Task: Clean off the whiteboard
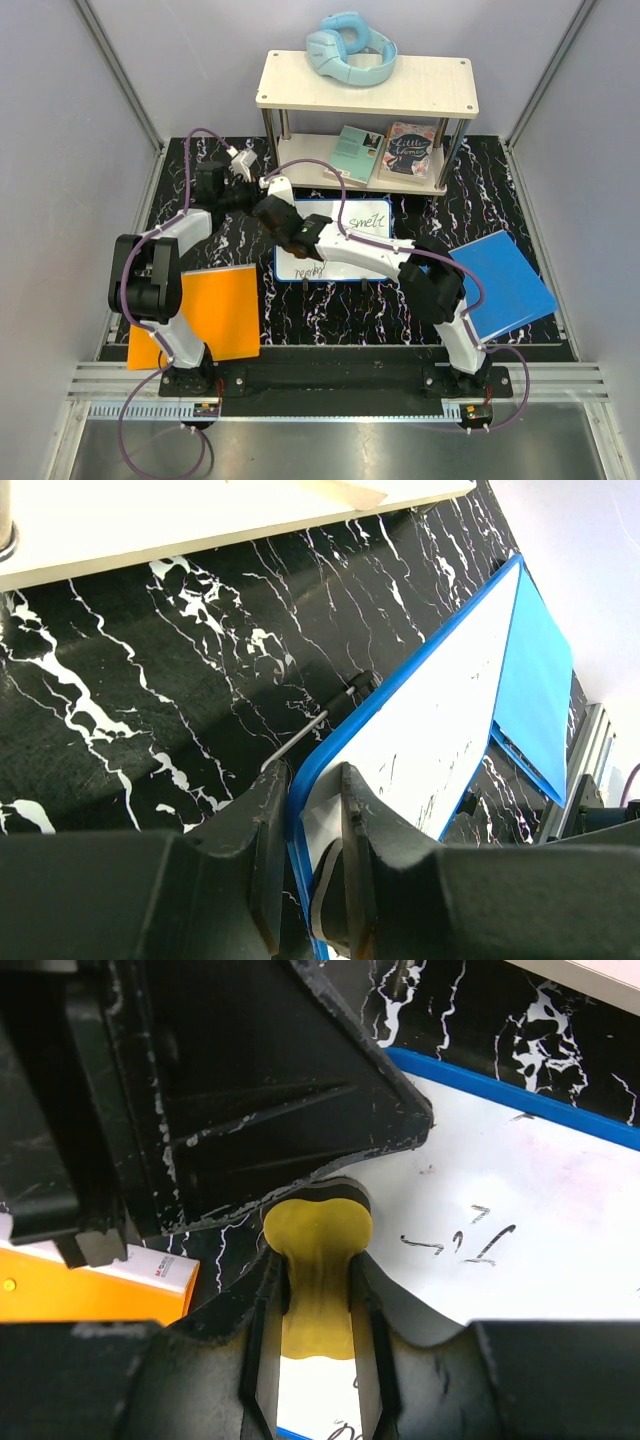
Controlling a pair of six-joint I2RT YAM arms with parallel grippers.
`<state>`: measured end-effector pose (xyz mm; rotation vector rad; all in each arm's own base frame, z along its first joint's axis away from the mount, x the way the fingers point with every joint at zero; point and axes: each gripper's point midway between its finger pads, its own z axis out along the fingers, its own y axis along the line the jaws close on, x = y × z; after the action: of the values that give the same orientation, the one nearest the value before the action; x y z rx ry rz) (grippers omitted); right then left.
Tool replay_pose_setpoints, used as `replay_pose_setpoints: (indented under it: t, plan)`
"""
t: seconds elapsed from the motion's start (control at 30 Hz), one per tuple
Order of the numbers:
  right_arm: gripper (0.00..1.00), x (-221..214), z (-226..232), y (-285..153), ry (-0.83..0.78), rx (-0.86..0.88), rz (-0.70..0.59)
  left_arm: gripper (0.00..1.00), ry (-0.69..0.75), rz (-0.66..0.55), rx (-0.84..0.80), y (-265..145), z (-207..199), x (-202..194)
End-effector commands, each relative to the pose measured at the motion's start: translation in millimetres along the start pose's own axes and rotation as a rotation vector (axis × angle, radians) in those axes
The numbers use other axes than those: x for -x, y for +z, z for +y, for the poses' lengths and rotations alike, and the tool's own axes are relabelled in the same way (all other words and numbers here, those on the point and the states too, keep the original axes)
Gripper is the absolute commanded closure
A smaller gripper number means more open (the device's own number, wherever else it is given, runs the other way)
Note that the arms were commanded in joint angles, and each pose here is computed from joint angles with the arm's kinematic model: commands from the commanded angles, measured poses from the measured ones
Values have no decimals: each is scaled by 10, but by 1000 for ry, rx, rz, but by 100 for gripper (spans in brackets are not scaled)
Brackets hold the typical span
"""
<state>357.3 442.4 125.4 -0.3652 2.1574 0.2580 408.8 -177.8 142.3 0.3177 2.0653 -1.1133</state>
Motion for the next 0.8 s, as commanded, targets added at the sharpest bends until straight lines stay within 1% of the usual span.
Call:
replay_pose_setpoints:
  t: [0.0, 0.17, 0.2, 0.27, 0.3, 0.37, 0.4, 0.47, 0.57, 0.6, 0.63, 0.77]
  plan:
    - [100, 116, -406, 12, 37, -143, -31, 100, 76, 6, 2, 38, -128, 13]
    - [100, 155, -891, -74, 70, -215, -21, 100, 82, 3, 6, 35, -132, 19]
    - [100, 89, -958, -75, 70, -215, 1, 100, 80, 7, 9, 40, -125, 2]
    - [100, 156, -1130, -127, 107, -228, -4, 100, 83, 6, 14, 38, -124, 2]
    - [100, 91, -1209, -134, 105, -241, 9, 100, 86, 5, 15, 39, -129, 8]
    - [100, 164, -1360, -204, 125, -258, -3, 100, 85, 8, 20, 40, -107, -5]
    - [100, 109, -1437, -216, 124, -271, 8, 100, 84, 8, 21, 44, -110, -7]
    - [100, 141, -1566, -281, 142, -286, 1, 100, 83, 11, 18, 49, -115, -11]
    - [100, 45, -1870, -315, 154, -334, 27, 100, 83, 14, 21, 52, -111, -24]
    - [100, -51, -2010, -321, 151, -361, 54, 100, 84, 13, 24, 46, -108, -16]
    - [100, -56, -2069, -355, 149, -369, 58, 100, 85, 14, 26, 48, -108, -17]
    - [100, -323, -2372, -463, 101, -434, 142, 100, 83, 23, 28, 56, -94, -45]
